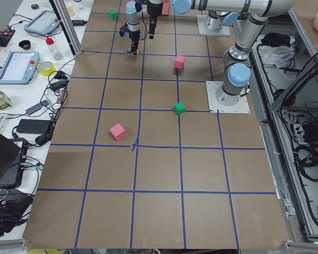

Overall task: Align button upright
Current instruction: 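Lower the switch onto the table and open the right gripper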

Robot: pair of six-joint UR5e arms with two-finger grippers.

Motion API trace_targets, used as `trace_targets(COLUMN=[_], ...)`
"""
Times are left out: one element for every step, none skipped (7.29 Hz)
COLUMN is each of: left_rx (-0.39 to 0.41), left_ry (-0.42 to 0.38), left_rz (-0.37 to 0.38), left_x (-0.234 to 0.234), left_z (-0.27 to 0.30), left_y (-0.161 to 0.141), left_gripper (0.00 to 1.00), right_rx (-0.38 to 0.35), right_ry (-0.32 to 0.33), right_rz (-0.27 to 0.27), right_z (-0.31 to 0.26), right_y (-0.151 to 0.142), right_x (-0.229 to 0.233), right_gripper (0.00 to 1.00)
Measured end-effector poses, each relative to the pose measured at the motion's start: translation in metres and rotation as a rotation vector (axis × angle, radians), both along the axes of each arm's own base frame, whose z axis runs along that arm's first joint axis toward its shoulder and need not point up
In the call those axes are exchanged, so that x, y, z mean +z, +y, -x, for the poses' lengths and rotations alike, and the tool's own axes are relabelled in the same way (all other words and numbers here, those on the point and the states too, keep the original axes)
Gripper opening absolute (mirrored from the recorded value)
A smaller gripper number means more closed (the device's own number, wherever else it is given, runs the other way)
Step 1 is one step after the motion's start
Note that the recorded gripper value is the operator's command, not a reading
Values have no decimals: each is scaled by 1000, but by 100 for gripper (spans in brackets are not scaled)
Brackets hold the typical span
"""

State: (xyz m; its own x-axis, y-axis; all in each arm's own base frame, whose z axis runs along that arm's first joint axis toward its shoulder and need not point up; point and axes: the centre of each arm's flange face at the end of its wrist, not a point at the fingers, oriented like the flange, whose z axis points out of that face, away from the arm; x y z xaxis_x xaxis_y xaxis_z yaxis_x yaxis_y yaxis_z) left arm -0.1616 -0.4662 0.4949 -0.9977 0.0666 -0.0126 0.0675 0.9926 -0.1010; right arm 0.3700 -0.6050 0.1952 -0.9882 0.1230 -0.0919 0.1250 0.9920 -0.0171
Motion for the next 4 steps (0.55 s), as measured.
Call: trace_targets(left_rx=[0, 1, 3, 6], left_ry=[0, 1, 2, 3], left_rz=[-1, -3, -7, -8], left_x=[0, -1, -5, -11], left_z=[0, 0, 1, 1], left_y=[0, 0, 2, 3], left_gripper=[100, 100, 100, 100], right_rx=[10, 21, 34, 40], right_ry=[-3, -5, -6, -7], right_rz=[9, 15, 19, 23], right_z=[-1, -2, -2, -2], right_y=[-1, -2, -3, -3], right_x=[-4, -6, -7, -6], right_gripper=[43, 66, 95, 100])
